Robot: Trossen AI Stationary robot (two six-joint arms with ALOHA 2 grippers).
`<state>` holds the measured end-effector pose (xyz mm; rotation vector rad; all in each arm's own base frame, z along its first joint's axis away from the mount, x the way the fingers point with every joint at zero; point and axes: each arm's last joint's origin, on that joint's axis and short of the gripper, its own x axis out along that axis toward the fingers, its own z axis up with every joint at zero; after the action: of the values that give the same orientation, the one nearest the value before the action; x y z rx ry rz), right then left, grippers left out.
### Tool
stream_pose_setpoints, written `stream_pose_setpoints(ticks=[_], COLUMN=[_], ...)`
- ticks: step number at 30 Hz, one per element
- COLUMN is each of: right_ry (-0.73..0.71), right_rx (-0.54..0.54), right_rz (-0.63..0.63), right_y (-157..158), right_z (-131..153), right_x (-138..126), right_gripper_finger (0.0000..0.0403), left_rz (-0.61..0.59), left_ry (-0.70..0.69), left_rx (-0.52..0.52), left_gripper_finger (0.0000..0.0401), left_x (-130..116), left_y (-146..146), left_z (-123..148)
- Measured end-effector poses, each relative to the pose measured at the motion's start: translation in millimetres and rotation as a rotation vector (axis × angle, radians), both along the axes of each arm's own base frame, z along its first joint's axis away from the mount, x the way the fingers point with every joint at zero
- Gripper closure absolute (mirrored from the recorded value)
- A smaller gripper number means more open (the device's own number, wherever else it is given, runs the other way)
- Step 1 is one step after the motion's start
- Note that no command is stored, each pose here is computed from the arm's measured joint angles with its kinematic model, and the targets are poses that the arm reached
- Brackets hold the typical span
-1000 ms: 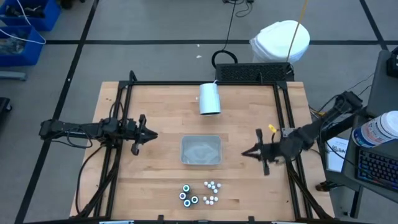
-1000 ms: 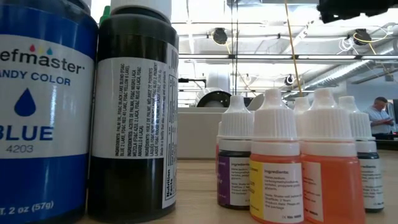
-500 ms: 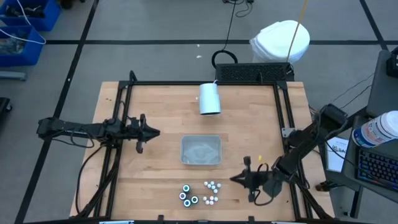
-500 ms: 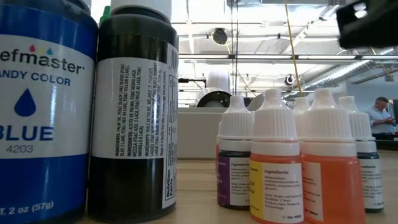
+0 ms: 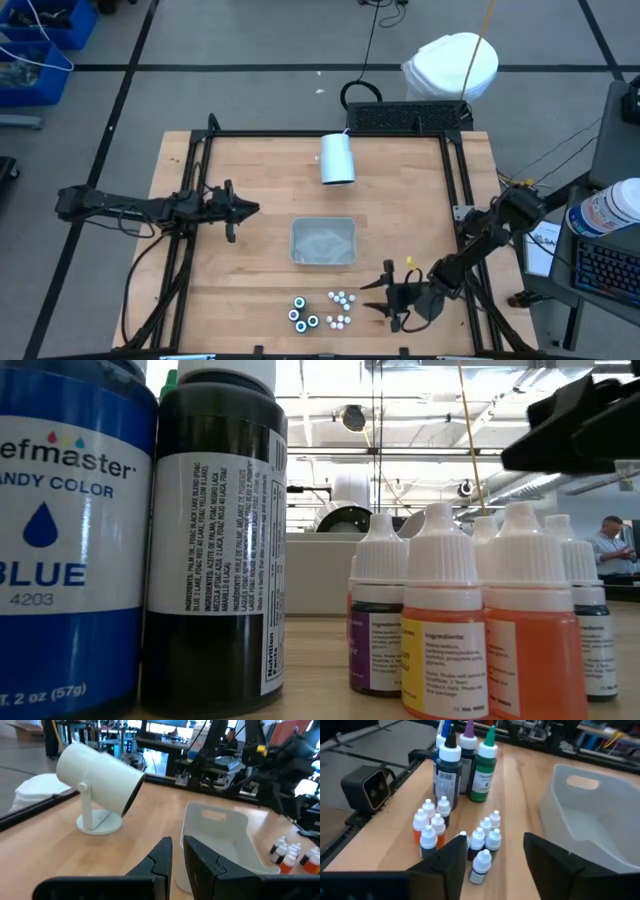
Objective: Pick & Place food coloring
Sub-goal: Put the large purple food coloring bottle into the gray bin
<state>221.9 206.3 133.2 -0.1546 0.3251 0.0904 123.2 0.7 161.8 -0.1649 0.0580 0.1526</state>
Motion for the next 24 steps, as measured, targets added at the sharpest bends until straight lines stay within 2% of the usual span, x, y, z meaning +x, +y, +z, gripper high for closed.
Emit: stream_pose_setpoints(ticks=[3,10,17,24], right_ry=[-0.002,0.008,0.030,0.010], right_rx=[0.045,0.039,0.039,0.059], right_rz=[0.021,0.006,0.002,0.005], right_y=[0,-2,-6,-5], right_z=[-4,-13,-24,-23], right_x=[5,9,14,15], right_gripper_finger=[0.0197,0.0200,0.0202,0.0201], left_rz=[-0.002,-0.003,-0.003,-0.004], left_ry=[-0.025,-0.055,-0.053,-0.053], left_rx=[0.036,0.082,0.085,0.078], left_gripper_finger=[0.0350,0.0350,0.0350,0.0350], left_x=[0,0,0,0], left_y=[0,0,0,0], left_z=[3,6,6,6])
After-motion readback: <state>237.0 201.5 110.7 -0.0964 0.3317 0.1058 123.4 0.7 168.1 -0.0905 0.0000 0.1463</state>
